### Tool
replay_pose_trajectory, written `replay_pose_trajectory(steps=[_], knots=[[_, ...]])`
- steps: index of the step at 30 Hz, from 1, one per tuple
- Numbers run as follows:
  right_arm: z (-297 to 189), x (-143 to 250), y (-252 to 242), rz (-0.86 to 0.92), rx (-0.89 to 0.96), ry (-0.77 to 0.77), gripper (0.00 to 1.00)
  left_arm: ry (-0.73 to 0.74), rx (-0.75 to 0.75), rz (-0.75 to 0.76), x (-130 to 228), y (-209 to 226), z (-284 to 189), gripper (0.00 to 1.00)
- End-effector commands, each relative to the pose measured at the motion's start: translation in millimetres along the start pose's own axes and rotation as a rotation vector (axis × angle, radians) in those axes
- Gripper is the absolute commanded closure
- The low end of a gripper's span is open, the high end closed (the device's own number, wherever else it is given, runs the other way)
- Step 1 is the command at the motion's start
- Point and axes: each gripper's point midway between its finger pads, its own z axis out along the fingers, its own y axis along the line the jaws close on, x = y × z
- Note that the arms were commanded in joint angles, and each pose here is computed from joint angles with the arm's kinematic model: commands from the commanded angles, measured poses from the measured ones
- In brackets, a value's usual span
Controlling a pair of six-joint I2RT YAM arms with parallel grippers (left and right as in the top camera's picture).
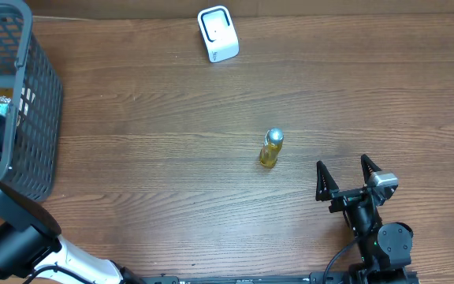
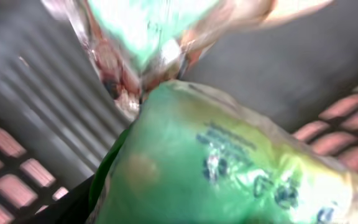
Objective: Scan the item barcode
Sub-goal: 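Grasp the small green-and-white box inside the basket with the left gripper, then carry the green box out and set it left of the bottle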
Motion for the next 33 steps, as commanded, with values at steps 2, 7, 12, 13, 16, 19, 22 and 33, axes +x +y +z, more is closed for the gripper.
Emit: replay_pose_trajectory(steps=[2,7,12,13,16,19,22,33], knots=[[0.2,2.1,-2.5,0.004,0.009,-0.002,0.0,-0.215,0.113,0.013,-55.3,-23.8,-91.5,0.46],[0.2,2.1,-2.5,0.004,0.009,-0.002,0.0,-0.326,0.227,0.013,-70.5,-41.8,-162.0,0.48],[0.2,2.1,-2.5,0.004,0.01,-0.002,0.0,-0.385,0.295,0.019,-65.6,-52.8,-212.8,0.51],[0.2,2.1,-2.5,0.004,0.01,-0.002,0.0,-0.391,0.302,0.017,-63.3,-54.7,-219.7,0.51],[0.2,2.1,-2.5,0.004,0.009,-0.002,0.0,-0.4,0.342,0.042,-53.3,-67.7,-238.3,0.5],[0.2,2.1,-2.5,0.004,0.009,-0.002,0.0,-0.399,0.374,0.075,-40.2,-81.9,-252.8,0.51],[0.2,2.2,-2.5,0.004,0.01,-0.002,0.0,-0.394,0.401,0.119,-25.1,-99.6,-262.8,0.51],[0.2,2.1,-2.5,0.004,0.009,-0.002,0.0,-0.311,0.491,0.286,41.0,-170.1,-279.6,0.5]])
